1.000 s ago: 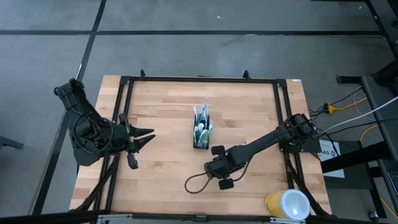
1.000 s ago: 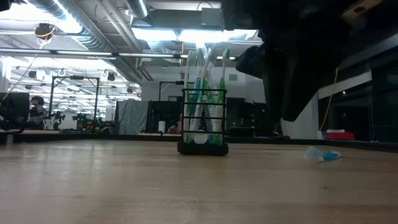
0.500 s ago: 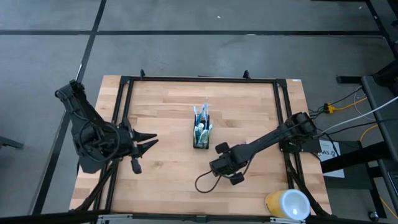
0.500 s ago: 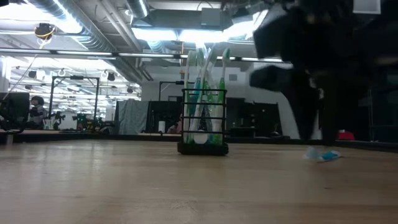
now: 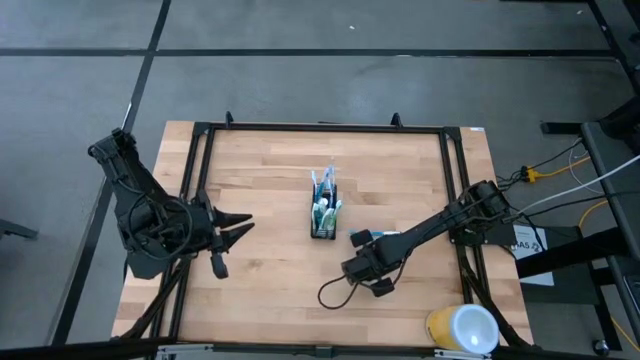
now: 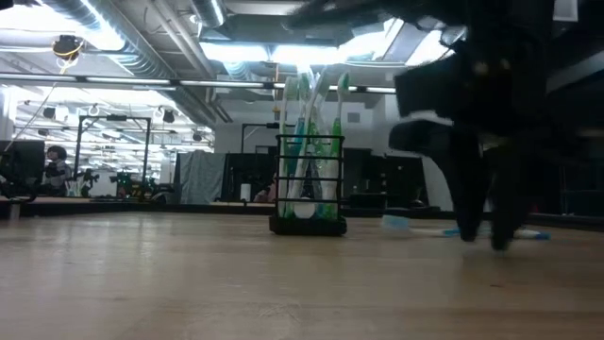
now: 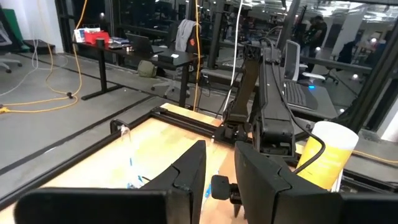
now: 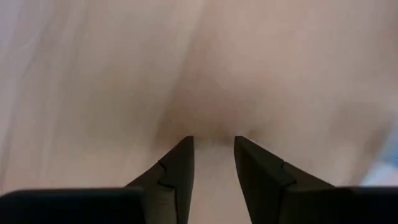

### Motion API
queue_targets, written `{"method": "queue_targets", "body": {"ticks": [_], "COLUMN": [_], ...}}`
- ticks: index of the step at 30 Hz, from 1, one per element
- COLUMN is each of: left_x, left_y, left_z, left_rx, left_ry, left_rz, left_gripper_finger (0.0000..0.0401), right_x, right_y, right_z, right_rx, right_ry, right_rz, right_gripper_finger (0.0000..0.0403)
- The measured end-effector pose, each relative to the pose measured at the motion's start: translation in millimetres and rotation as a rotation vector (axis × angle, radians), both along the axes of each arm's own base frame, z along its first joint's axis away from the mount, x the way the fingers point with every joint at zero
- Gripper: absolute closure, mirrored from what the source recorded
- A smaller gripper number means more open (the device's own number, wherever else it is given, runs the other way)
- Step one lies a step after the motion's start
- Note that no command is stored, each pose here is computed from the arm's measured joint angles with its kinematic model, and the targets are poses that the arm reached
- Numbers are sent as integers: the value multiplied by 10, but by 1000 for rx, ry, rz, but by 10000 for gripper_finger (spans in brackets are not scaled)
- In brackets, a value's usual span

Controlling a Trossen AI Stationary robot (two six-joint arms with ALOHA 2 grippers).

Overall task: Pick & Place toothbrushing station
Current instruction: Put the blue toothbrush into the black organizer

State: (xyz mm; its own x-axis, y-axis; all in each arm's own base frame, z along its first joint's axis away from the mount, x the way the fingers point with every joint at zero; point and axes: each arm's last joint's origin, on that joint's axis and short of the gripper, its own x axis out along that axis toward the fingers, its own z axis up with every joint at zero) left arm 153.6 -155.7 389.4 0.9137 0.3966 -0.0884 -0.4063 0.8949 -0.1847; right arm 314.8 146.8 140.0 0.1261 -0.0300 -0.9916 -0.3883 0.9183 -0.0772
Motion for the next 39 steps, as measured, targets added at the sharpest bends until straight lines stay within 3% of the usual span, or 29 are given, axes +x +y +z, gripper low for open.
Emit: {"method": "queue_targets", "body": {"ticks": [7, 10, 15, 21, 39], "left_x": [42, 76, 115, 126, 127], "left_y": [47, 78, 110, 112, 113], "left_z": [1, 0, -3, 0, 13], "left_rx": [-2, -4, -8, -21, -32], "left_ry": [-5, -1, 9, 8, -8], "left_rz": [40, 48, 43, 29, 45], "left_gripper_finger": [320, 319, 319, 319, 319], "right_x": [-9, 61, 149, 81, 183], "right_y": [-108, -247, -511, -765, -943], "right_z": [403, 477, 366, 166, -85], "right_rx": [-79, -37, -17, -6, 43], "right_ry": [-180, -241, -270, -196, -191], "right_rz": [-158, -249, -301, -307, -282], "right_gripper_finger": [285, 285, 285, 284, 285]}}
